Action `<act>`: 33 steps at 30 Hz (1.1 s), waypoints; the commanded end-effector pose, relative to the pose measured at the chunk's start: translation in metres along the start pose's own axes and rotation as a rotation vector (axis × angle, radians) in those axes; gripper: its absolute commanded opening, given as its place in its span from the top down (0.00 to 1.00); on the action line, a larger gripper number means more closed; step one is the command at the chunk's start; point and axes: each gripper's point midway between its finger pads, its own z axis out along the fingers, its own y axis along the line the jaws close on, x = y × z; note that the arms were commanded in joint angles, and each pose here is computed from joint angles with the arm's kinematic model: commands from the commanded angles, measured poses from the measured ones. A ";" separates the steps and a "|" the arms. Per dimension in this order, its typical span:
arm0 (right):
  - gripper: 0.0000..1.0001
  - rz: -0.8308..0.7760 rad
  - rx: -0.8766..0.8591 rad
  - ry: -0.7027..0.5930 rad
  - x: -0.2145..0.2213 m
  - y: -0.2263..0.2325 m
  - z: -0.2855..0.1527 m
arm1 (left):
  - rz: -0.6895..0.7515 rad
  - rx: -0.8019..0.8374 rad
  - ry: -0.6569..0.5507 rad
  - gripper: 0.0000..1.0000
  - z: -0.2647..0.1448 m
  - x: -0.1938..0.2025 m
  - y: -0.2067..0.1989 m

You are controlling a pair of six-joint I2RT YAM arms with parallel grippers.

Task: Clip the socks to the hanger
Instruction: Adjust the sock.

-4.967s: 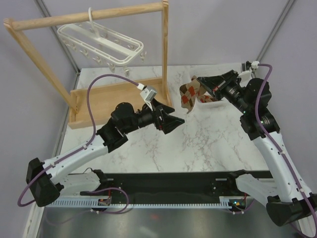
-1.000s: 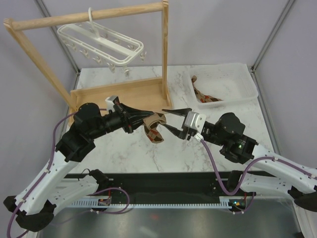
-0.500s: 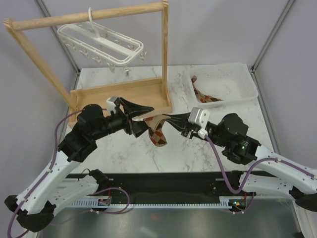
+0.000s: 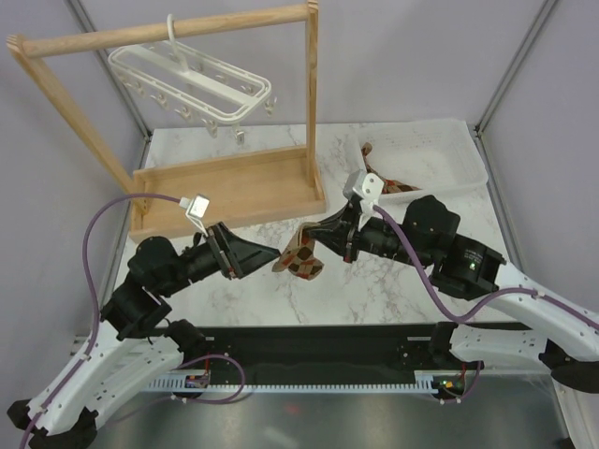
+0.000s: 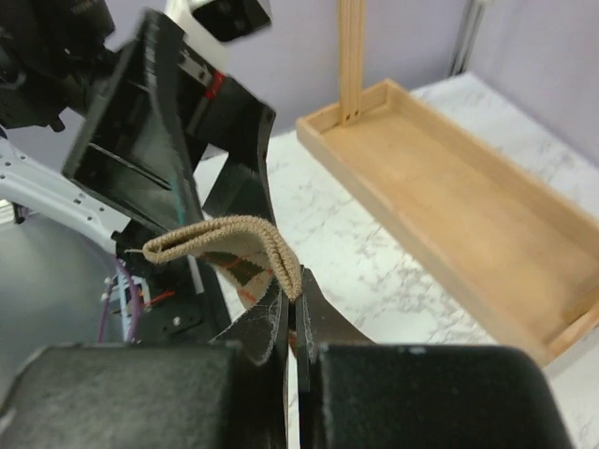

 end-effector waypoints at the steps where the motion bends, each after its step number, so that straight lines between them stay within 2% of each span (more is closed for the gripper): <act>1: 1.00 0.169 0.032 0.104 0.005 0.004 -0.007 | 0.401 0.210 0.001 0.02 -0.004 -0.007 -0.038; 8: 1.00 0.296 0.079 0.200 0.006 0.003 -0.014 | 0.445 0.305 -0.072 0.02 -0.023 -0.030 -0.091; 12: 1.00 0.320 0.041 0.230 0.007 0.009 -0.010 | 0.441 0.297 -0.065 0.02 -0.016 -0.035 -0.094; 13: 1.00 0.329 0.024 0.235 0.007 0.011 -0.009 | 0.556 0.349 0.004 0.02 -0.016 -0.021 -0.094; 14: 1.00 0.338 0.010 0.241 0.007 0.012 -0.006 | 0.870 0.391 0.128 0.00 -0.013 0.002 -0.069; 23: 1.00 0.369 -0.121 0.259 -0.001 0.029 0.000 | 1.127 0.357 0.049 0.00 -0.004 -0.015 -0.066; 27: 1.00 0.377 -0.165 0.258 -0.003 0.033 -0.002 | 1.162 0.359 0.055 0.00 0.000 -0.017 -0.066; 29: 1.00 0.385 -0.210 0.253 -0.005 0.040 -0.001 | 1.141 0.405 0.088 0.03 0.000 -0.011 -0.073; 30: 1.00 0.386 -0.242 0.246 -0.007 0.044 0.001 | 1.127 0.418 0.112 0.07 0.002 -0.008 -0.074; 31: 1.00 0.383 -0.253 0.241 -0.009 0.045 0.002 | 1.110 0.443 0.147 0.17 0.004 -0.003 -0.074; 33: 1.00 0.369 -0.273 0.243 -0.008 0.047 0.005 | 1.078 0.497 0.182 0.28 0.001 0.005 -0.081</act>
